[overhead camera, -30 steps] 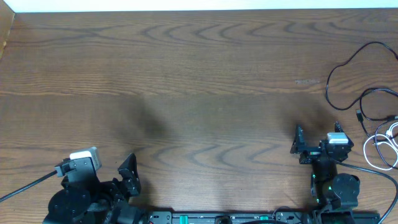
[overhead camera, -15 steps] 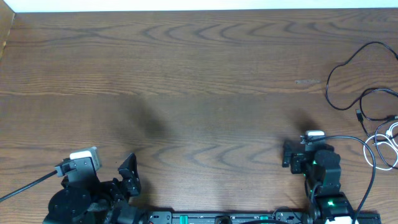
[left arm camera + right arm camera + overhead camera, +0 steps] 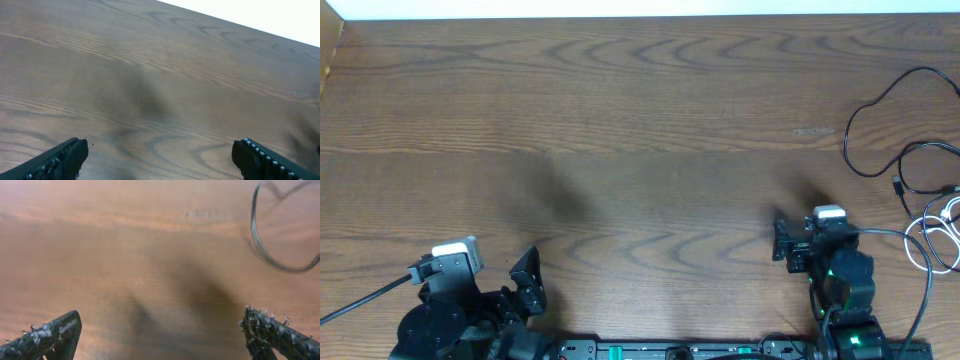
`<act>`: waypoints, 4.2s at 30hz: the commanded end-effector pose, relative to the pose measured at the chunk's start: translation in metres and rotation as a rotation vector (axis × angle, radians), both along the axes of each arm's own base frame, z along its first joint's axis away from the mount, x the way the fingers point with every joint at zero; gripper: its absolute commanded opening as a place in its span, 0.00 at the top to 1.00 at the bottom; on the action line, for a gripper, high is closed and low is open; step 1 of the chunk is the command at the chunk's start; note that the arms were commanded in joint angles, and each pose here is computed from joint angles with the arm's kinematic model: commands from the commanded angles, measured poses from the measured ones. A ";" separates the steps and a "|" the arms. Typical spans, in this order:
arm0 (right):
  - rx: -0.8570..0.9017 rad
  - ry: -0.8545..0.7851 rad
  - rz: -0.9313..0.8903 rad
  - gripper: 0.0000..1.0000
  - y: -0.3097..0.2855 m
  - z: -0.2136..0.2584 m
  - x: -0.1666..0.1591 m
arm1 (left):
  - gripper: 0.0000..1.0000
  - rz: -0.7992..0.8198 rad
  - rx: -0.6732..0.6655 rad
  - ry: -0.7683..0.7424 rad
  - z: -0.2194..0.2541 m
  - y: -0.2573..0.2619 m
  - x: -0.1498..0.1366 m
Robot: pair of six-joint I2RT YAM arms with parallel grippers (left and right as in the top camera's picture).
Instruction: Untangle cables
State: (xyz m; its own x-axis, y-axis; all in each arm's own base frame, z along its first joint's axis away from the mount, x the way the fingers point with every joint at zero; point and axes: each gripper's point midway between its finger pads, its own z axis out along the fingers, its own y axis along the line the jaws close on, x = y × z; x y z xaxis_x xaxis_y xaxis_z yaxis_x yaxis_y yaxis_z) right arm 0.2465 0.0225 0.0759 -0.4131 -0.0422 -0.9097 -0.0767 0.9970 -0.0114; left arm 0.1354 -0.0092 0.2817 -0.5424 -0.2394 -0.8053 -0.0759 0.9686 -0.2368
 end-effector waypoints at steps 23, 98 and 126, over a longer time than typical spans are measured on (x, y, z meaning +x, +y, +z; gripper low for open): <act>0.008 -0.358 -0.115 0.01 -0.030 0.082 0.000 | 0.03 0.005 0.016 -0.008 0.002 0.002 0.000; 0.001 -0.357 -0.160 0.01 -0.041 0.082 -0.001 | 0.03 0.279 -0.036 -0.478 -0.106 0.041 0.099; 0.001 -0.357 -0.160 0.01 -0.041 0.082 -0.001 | 0.03 0.080 0.121 -0.420 -0.146 0.018 0.108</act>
State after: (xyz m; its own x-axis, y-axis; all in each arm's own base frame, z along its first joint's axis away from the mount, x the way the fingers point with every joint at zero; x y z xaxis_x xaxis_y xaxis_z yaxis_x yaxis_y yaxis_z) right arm 0.2460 -0.0161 0.1575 -0.0719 0.0114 -0.9973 0.0794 0.9968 0.0057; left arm 0.2447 0.0072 0.1534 -0.0966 -0.1698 -0.9807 -0.0567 0.9847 -0.1649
